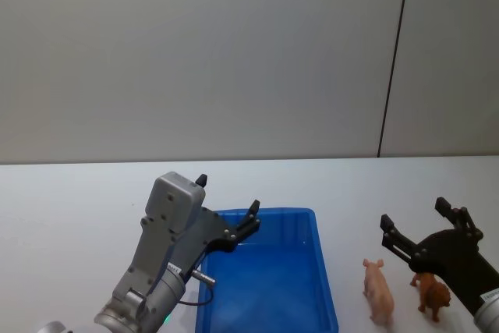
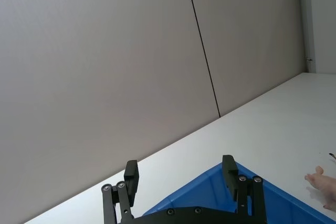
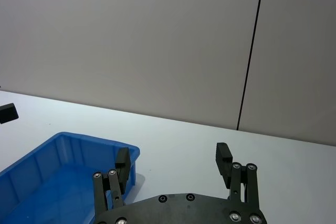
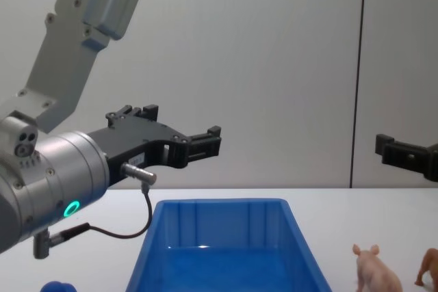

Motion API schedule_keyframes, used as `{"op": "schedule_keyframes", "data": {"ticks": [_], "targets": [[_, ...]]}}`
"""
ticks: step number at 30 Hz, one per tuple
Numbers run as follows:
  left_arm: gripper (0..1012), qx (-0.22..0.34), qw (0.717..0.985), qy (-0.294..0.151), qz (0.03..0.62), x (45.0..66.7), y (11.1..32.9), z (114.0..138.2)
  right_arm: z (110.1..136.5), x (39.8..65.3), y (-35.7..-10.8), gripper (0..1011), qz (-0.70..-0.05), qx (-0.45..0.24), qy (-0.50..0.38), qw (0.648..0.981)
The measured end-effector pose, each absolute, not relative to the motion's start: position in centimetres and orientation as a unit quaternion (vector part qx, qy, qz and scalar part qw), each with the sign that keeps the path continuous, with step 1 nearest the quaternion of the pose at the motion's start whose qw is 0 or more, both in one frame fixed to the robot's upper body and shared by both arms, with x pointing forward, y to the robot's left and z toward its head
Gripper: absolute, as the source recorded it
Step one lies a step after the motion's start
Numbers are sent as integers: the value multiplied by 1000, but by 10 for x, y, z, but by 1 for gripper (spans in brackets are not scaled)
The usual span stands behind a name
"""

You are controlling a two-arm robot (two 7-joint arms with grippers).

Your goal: Pick up the two dolls from the table and place them into the box.

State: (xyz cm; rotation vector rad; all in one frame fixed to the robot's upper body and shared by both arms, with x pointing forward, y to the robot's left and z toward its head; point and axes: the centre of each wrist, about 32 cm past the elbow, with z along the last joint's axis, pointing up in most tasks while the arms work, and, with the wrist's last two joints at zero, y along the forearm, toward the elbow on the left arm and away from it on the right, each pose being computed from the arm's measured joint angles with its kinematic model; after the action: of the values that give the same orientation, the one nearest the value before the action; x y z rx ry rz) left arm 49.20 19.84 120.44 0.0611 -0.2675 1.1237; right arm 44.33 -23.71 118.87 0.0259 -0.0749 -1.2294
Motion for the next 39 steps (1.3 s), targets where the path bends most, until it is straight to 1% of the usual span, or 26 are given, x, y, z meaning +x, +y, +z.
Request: {"op": "schedule_keyframes", "data": {"ticks": [9,14,23,29,39], "targets": [[1001,29,837,-126,531,492,198,1204,1188,444,-239,1001,-577,9,-35,816],[1001,29,837,-126,531,492,198,1204,1187,443,-244,1001,-579,-2,-33,814],[1001,29,837,-126,531,492,198,1204,1180,436,-262,1001,-584,-37,-17,811],[1001,29,837,-126,531,492,198,1204,1173,427,-275,1001,-585,-69,-1,808],[1001,29,837,-126,531,492,198,1204,1159,422,-286,1001,-585,-106,24,804]]}}
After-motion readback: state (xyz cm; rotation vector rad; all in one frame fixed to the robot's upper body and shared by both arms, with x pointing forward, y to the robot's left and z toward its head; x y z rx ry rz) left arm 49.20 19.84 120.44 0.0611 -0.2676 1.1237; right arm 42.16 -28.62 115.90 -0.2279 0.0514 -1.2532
